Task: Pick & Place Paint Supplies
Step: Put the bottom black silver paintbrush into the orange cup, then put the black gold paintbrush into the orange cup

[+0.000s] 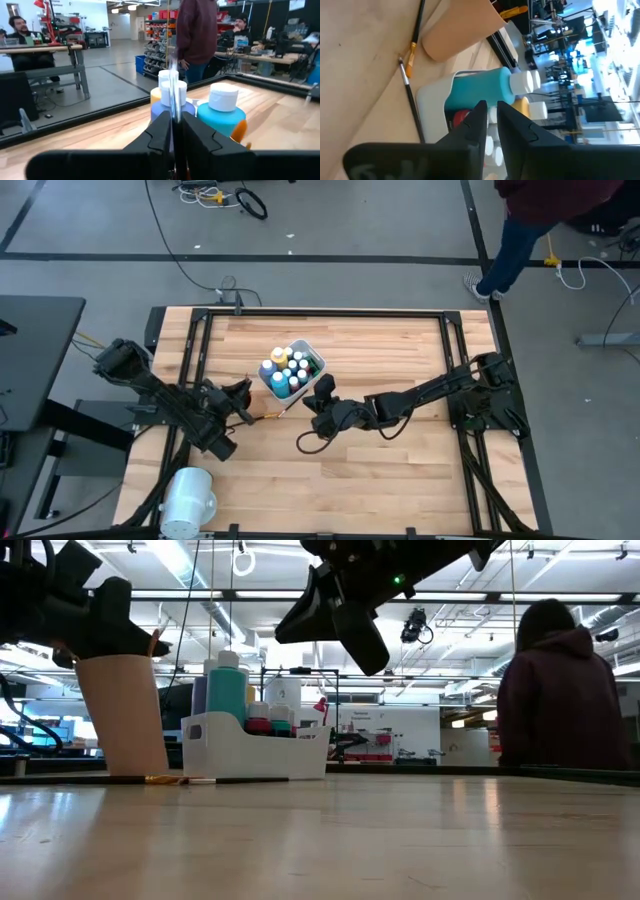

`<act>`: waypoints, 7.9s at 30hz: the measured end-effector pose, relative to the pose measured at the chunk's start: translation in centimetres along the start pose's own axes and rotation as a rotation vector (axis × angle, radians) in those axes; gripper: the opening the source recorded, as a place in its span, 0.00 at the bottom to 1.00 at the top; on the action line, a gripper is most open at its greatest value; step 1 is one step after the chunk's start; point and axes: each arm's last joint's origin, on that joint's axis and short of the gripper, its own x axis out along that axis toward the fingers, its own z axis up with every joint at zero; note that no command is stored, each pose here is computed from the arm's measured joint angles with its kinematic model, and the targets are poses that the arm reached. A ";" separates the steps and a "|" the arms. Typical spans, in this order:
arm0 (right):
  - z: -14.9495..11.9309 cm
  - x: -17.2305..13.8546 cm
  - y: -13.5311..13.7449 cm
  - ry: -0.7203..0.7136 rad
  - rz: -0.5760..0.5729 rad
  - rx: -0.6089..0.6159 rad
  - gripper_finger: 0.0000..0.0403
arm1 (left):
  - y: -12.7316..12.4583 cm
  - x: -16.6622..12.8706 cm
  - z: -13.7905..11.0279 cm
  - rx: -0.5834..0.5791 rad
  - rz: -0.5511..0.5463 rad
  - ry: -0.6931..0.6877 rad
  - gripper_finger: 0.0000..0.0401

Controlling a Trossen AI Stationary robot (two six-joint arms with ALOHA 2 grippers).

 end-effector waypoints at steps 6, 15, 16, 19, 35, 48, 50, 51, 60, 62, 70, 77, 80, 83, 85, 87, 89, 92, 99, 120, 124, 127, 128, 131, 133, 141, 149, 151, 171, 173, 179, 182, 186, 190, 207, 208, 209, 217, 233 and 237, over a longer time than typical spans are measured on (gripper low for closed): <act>-0.3 0.3 -0.2 -0.007 0.009 0.019 0.12 | -0.8 0.0 0.6 0.065 0.004 0.009 0.18; 0.0 0.2 -0.1 -0.084 0.065 0.022 0.12 | -3.1 0.9 2.6 0.183 0.046 0.013 0.18; 0.0 0.2 -0.1 -0.087 0.067 0.022 0.12 | -3.2 1.0 2.8 0.197 0.054 0.015 0.18; 0.0 0.2 -0.1 -0.090 0.070 0.027 0.12 | -3.6 1.4 3.3 0.222 0.072 0.012 0.18; -0.3 0.7 -0.4 -0.186 0.181 0.275 0.12 | -9.3 2.1 11.2 0.351 -0.008 0.299 0.18; -0.3 0.7 -0.4 -0.231 0.262 0.402 0.29 | -12.5 3.1 13.6 0.471 -0.325 0.493 0.19; -0.3 0.7 -0.4 -0.228 0.265 0.419 0.32 | -12.6 3.6 13.7 0.475 -0.354 0.511 0.20; -0.3 0.7 -0.4 -0.223 0.270 0.430 0.33 | -12.7 3.8 13.7 0.480 -0.368 0.523 0.21; -1.1 0.6 0.8 -0.101 0.378 0.502 0.37 | -12.7 5.7 13.3 0.404 -0.502 0.698 0.31; -1.2 0.5 0.9 -0.101 0.395 0.504 0.37 | -12.8 5.8 13.1 0.402 -0.544 0.736 0.32; -1.2 0.5 0.9 -0.102 0.395 0.496 0.37 | -13.1 5.6 13.0 0.343 -0.629 0.810 0.33; -1.1 0.5 0.9 -0.107 0.392 0.497 0.37 | -14.1 6.0 10.4 0.447 -0.671 0.915 0.33; -1.2 0.5 0.9 -0.102 0.395 0.496 0.37 | -14.5 6.1 9.0 0.476 -0.655 0.984 0.32; -1.3 0.5 1.0 -0.093 0.401 0.493 0.37 | -14.5 6.0 8.1 0.488 -0.619 1.036 0.32; -1.3 0.5 1.0 -0.092 0.402 0.493 0.37 | -14.3 5.8 7.6 0.477 -0.581 1.077 0.32; -1.3 0.5 1.0 -0.091 0.403 0.493 0.37 | -14.4 5.6 7.4 0.449 -0.570 1.096 0.32; -1.3 0.5 1.0 -0.089 0.405 0.492 0.37 | -14.3 5.4 7.1 0.439 -0.547 1.103 0.32; -1.3 0.5 1.1 -0.088 0.406 0.494 0.37 | -14.0 5.4 6.5 0.430 -0.498 1.086 0.32; -1.3 0.5 1.1 -0.077 0.412 0.528 0.37 | -12.8 5.3 3.6 0.459 -0.439 1.096 0.32; -0.8 0.6 0.4 -0.144 0.363 0.576 0.37 | -13.1 5.5 5.9 0.531 -0.361 1.022 0.32; -0.5 0.7 0.1 -0.177 0.340 0.590 0.37 | -13.8 5.2 8.3 0.546 -0.354 0.989 0.32; -0.4 0.7 -0.1 -0.197 0.326 0.599 0.37 | -14.3 4.7 10.0 0.519 -0.381 1.003 0.32; -0.3 0.7 -0.1 -0.204 0.322 0.601 0.37 | -14.4 4.4 10.5 0.505 -0.389 1.013 0.32; -0.1 0.7 -0.4 -0.231 0.303 0.613 0.37 | -14.6 2.8 11.6 0.476 -0.394 0.944 0.32; -0.1 0.7 -0.4 -0.236 0.299 0.614 0.37 | -14.1 1.3 12.3 0.489 -0.379 0.892 0.32; 0.1 0.7 -0.6 -0.256 0.286 0.622 0.37 | -11.3 -6.1 13.1 0.469 -0.348 0.883 0.32; 0.2 0.7 -0.8 -0.272 0.274 0.630 0.37 | -9.1 -10.7 13.3 0.402 -0.331 0.893 0.32; 0.2 0.7 -0.8 -0.271 0.275 0.629 0.37 | -8.7 -11.1 13.1 0.387 -0.303 0.884 0.32; 0.2 0.7 -0.8 -0.273 0.274 0.633 0.37 | -1.5 -7.7 1.3 0.189 -0.297 0.791 0.32; 0.2 0.7 -0.8 -0.273 0.274 0.633 0.37 | -0.5 -7.0 0.2 0.179 -0.309 0.805 0.32; 0.2 0.7 -0.8 -0.273 0.274 0.633 0.37 | 1.6 -5.5 -1.7 0.129 -0.346 0.787 0.32; 0.2 0.7 -0.8 -0.273 0.274 0.633 0.37 | 2.5 -4.9 -2.4 0.164 -0.363 0.765 0.32; 0.2 0.7 -0.8 -0.274 0.274 0.632 0.37 | 2.9 -4.2 -3.5 0.199 -0.403 0.771 0.32; 0.2 0.7 -0.8 -0.276 0.272 0.633 0.37 | 3.0 -3.8 -4.5 0.181 -0.472 0.763 0.32; 1.0 0.5 -2.1 -0.404 0.170 0.619 0.37 | 4.5 -3.5 -6.0 0.139 -0.462 0.744 0.12; 1.0 0.5 -2.1 -0.406 0.171 0.635 0.37 | 4.5 -3.5 -6.0 0.154 -0.469 0.741 0.08; 1.1 0.4 -2.2 -0.412 0.169 0.653 0.37 | 4.4 -3.5 -6.0 0.160 -0.473 0.739 0.05; 0.1 1.3 -0.6 -0.305 0.285 0.662 0.37 | 3.3 -3.8 -5.7 0.151 -0.598 0.723 0.09; -4.4 7.7 7.7 -0.097 0.423 0.691 0.37 | 2.7 -3.7 -5.4 0.137 -0.650 0.737 0.07; -5.5 8.3 8.2 -0.031 0.448 0.688 0.37 | 2.6 -3.7 -5.4 0.136 -0.658 0.737 0.07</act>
